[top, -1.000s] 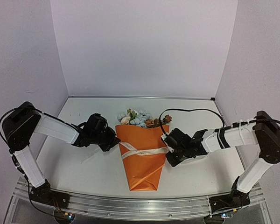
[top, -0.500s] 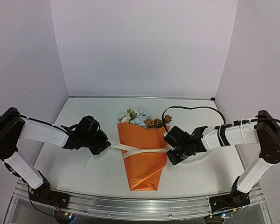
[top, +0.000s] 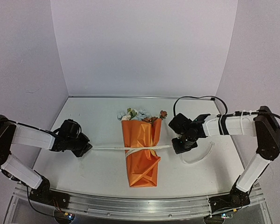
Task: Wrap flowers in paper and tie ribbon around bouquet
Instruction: Tie the ribbon around the folded bouquet.
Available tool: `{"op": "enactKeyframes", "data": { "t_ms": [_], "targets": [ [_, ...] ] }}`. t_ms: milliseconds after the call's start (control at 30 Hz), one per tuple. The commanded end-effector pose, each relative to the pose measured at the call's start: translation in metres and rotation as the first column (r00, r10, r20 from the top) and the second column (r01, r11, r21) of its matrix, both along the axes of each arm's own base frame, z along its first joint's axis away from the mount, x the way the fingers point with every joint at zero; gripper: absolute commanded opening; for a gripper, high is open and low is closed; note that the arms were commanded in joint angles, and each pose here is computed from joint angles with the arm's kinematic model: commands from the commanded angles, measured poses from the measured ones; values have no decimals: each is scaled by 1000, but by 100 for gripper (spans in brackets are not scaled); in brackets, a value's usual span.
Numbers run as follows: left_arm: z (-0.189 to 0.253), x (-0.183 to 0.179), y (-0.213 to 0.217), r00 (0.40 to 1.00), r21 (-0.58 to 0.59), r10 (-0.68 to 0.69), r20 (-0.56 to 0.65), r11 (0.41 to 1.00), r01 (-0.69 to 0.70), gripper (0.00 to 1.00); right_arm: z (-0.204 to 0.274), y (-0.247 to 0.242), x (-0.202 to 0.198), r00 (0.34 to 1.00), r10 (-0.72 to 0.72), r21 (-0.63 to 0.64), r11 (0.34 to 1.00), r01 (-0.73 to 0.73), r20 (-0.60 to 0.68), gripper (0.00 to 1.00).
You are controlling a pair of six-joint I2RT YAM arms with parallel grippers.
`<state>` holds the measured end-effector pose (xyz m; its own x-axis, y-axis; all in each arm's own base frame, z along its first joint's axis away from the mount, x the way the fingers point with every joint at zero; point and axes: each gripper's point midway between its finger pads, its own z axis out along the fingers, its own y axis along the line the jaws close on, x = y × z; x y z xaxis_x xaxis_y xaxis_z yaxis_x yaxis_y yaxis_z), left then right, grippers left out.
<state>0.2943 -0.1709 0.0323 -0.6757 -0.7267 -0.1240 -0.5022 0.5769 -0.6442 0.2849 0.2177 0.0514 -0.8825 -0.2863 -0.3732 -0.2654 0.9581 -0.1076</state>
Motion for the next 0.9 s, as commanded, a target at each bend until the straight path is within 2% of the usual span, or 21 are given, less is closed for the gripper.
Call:
{"op": "enactKeyframes", "data": {
  "t_ms": [0,167,400,567,733,867],
  "targets": [
    [-12,2,88,986,39,163,-16,986,-163,0,-8,-101,-13,942,-334,-103,937,334,16,0],
    [-2,12,133,972,33,236,10,971,-236,0,-14,-155,-31,835,-549,7,836,549,32,0],
    [3,25,143,967,17,256,19,967,-256,0,-10,-159,-38,815,-578,72,815,575,38,0],
    [5,26,161,955,-6,297,18,955,-297,0,-22,-186,-56,734,-679,87,732,676,0,0],
    [9,26,180,943,-16,333,25,943,-333,0,-24,-201,-69,689,-725,99,686,721,-2,0],
    [12,30,187,940,-18,339,33,941,-339,0,-18,-206,-75,677,-736,110,673,731,7,0]
  ]
}}
